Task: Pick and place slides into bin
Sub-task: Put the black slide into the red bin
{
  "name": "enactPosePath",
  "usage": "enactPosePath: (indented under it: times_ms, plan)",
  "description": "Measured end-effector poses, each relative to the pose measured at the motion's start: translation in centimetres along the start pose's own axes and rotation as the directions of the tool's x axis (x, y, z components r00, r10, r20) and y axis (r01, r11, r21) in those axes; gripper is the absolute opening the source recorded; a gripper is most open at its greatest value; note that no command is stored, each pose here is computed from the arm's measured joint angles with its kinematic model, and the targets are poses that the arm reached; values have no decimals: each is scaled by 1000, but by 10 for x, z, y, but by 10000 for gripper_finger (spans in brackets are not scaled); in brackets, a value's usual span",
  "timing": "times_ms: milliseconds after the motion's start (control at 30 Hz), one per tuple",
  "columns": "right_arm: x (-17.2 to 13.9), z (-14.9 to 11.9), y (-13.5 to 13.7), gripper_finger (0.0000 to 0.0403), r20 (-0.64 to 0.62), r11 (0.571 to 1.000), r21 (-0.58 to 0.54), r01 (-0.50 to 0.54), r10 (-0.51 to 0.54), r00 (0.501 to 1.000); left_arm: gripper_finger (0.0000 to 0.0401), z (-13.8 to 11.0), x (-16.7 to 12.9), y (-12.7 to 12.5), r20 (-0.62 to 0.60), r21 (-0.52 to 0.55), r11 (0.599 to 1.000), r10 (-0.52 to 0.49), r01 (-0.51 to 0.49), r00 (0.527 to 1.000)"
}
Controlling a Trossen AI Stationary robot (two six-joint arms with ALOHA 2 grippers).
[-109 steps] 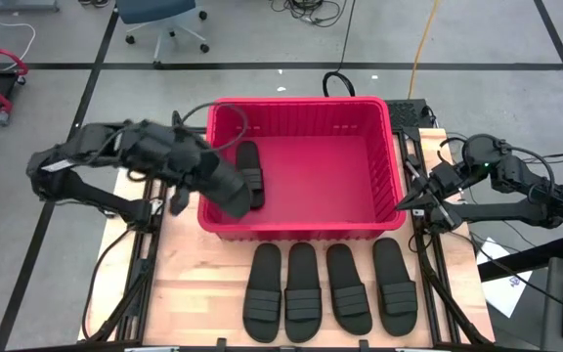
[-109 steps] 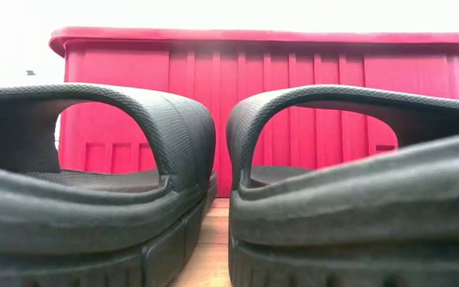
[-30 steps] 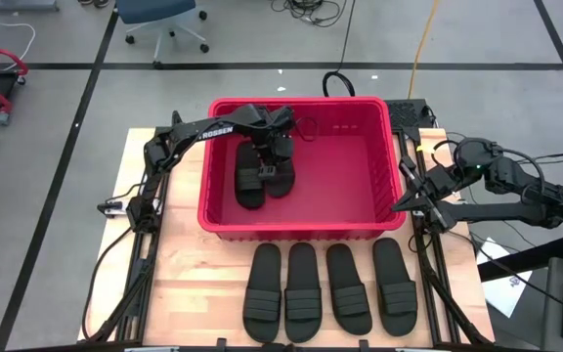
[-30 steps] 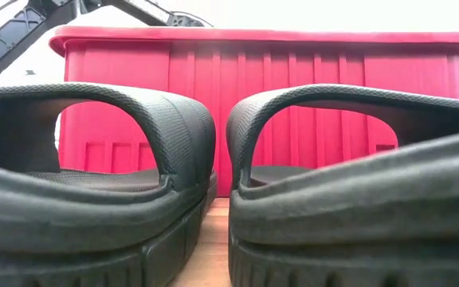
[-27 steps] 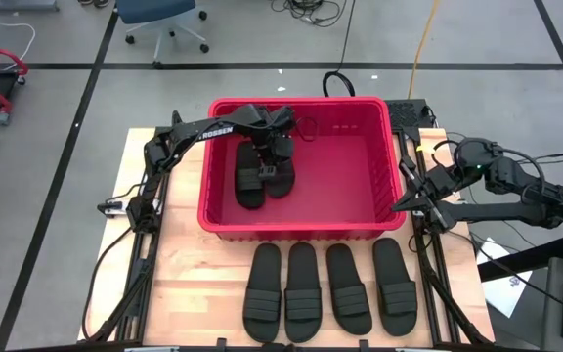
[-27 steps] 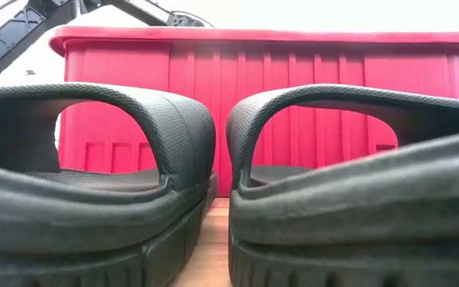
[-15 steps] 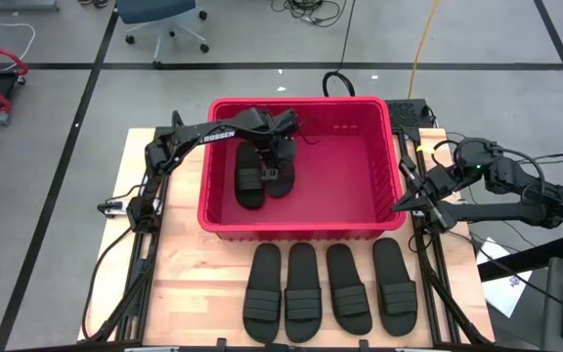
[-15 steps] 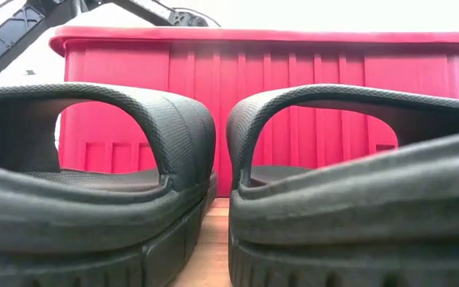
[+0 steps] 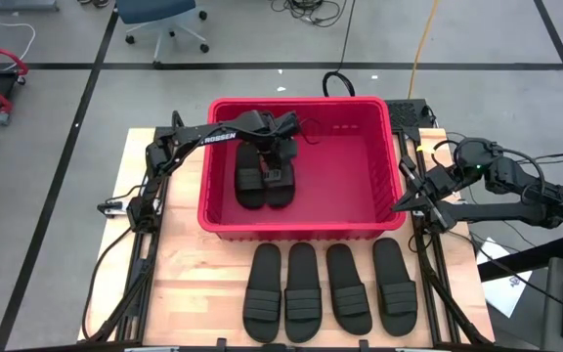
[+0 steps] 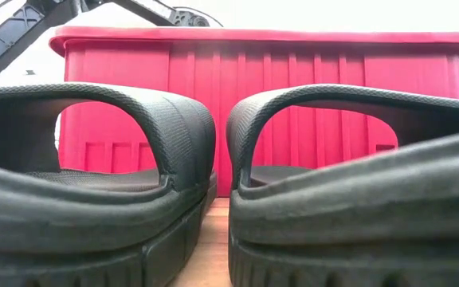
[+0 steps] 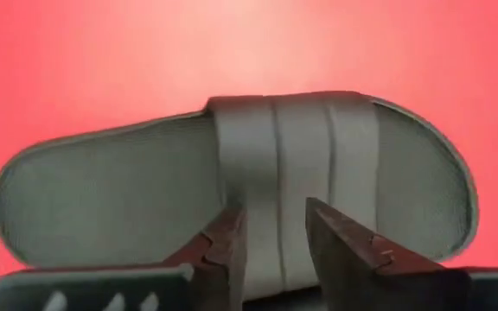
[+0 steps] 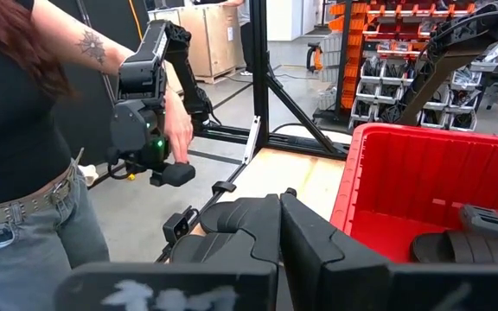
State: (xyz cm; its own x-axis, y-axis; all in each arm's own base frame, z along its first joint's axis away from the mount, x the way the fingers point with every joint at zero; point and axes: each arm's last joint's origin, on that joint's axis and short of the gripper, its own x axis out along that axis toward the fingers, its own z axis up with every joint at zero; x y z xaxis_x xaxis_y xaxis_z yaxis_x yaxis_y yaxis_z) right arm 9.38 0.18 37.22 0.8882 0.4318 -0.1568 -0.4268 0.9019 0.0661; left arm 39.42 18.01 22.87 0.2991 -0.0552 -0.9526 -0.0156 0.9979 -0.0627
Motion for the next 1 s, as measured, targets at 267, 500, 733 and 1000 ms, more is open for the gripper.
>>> enactPosePath:
  times_ms: [267,500,733,1000]
  plan:
    - [0,0,0,0,1,1000,0,-1,1,1000,122,0,-8,-1,14,-7,1000,20,-20,1000]
    - [0,1,0,0,5,1000,-3,0,0,1000,122,2,-73,-20,162,26,995,86,-92,983]
    - [0,0,0,0,4,1000,0,0,0,1000,122,-10,-145,-57,308,-24,985,172,-173,936]
    - [2,4,-4,0,30,996,33,86,-87,996,122,-22,-191,-100,424,-41,981,190,-190,885]
